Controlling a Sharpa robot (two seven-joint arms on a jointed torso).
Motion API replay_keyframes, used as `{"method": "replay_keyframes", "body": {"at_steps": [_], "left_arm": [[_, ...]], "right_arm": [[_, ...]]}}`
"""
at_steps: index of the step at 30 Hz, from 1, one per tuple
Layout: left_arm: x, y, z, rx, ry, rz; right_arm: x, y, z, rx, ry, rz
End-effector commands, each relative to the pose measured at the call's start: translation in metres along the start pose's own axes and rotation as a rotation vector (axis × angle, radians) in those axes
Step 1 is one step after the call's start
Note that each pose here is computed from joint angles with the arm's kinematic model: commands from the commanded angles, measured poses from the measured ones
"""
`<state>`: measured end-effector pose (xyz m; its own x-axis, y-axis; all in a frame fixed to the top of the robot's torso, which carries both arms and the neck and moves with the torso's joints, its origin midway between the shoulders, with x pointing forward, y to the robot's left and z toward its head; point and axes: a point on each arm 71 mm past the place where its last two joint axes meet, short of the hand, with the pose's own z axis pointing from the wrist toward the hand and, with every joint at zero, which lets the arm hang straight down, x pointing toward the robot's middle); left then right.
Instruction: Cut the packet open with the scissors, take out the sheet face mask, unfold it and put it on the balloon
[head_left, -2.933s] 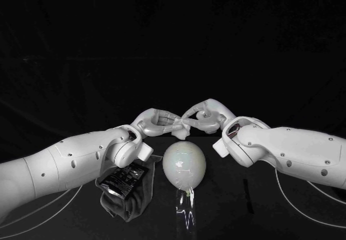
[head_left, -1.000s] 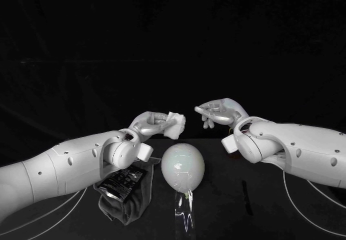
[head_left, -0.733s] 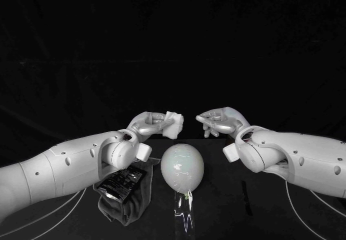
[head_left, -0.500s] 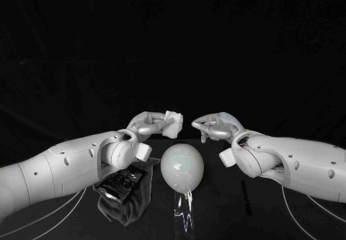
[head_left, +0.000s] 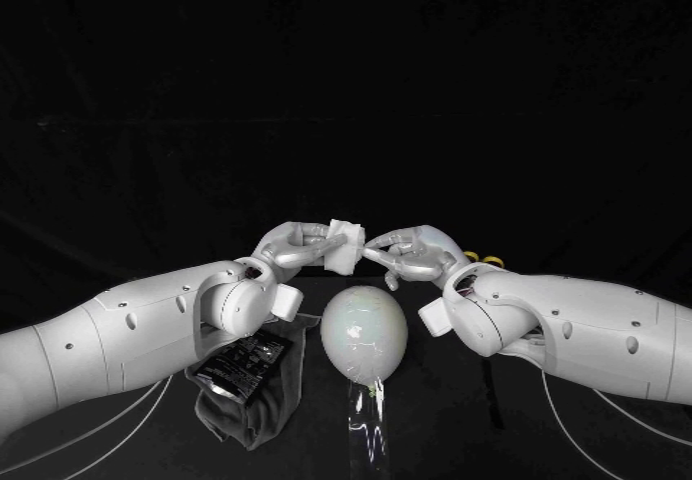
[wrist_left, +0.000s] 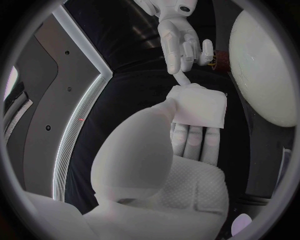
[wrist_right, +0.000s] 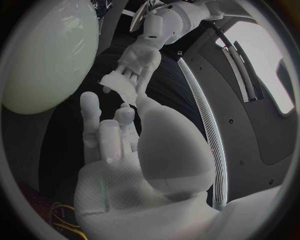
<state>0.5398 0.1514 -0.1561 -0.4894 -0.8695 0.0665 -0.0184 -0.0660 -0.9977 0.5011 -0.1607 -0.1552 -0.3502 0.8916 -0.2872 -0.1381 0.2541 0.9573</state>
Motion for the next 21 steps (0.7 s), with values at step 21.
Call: {"method": "replay_keyframes", "body": {"at_steps": [21], "left_arm": [[0.0048,-0.0020,0.0005,0.007,0.011,-0.014]], "right_arm": [[0.0028,0.0033,0.0058,-0.051,-0.014,-0.018]]}}
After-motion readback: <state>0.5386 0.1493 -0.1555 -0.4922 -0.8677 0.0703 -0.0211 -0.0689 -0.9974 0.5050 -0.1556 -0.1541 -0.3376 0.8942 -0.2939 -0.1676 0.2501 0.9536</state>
